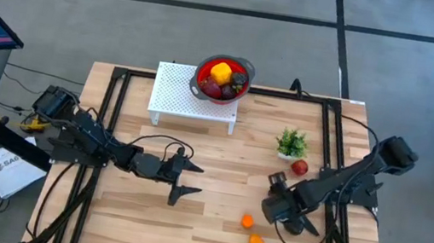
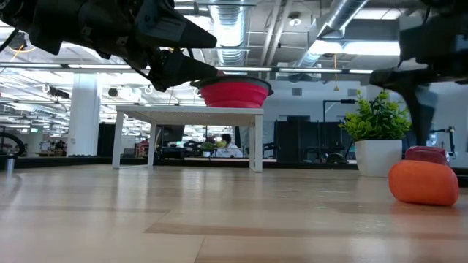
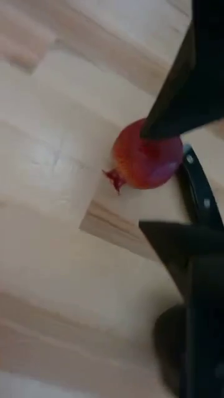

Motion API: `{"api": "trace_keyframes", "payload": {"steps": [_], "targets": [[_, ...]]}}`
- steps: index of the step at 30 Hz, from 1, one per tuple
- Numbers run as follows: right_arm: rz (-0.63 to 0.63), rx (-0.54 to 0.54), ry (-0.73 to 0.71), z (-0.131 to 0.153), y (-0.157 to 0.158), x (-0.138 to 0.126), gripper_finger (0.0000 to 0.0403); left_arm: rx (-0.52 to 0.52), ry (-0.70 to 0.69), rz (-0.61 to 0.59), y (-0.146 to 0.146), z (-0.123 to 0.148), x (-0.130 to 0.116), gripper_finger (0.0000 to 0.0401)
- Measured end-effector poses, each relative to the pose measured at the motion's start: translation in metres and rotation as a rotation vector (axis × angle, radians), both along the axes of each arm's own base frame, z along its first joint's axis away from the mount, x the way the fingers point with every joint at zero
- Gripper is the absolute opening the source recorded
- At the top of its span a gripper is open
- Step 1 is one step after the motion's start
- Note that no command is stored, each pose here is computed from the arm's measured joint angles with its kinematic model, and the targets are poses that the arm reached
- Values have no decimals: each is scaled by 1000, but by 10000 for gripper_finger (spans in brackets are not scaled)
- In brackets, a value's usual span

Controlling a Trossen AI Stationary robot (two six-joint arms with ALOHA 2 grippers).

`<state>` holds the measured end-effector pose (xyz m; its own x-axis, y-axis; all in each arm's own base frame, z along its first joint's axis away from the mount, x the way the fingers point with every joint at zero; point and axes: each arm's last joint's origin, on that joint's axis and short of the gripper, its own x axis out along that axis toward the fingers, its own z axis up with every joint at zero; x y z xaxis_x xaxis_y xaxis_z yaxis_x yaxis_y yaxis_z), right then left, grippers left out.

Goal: Pick & Place Fruit
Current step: Put the red pomegranate into the red strainer bowl on the shelf

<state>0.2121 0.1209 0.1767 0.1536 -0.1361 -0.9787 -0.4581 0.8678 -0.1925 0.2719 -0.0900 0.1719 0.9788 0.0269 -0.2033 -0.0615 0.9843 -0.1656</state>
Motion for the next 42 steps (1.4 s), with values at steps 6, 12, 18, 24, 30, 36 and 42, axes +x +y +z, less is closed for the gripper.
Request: {"api": "trace_keyframes", "payload": {"steps": [6,12,18,24,30,36,42], "targets": [[177,-112,54,-14,1,4,328,0,0,0,0,0,0,301],[223,-185,134,-34,-1,10,331,0,0,0,0,0,0,301],[216,-259,160,-45,-1,13,281,0,0,-1,0,0,0,301],[184,-245,120,-42,-1,13,216,0,0,-1,0,0,0,301],[27,-164,-18,-31,-5,22,167,0,0,-1,0,0,0,301],[-137,11,-409,-17,-23,42,183,0,0,0,0,0,0,301],[-279,175,-993,28,-64,70,179,0,0,0,0,0,0,301]]}}
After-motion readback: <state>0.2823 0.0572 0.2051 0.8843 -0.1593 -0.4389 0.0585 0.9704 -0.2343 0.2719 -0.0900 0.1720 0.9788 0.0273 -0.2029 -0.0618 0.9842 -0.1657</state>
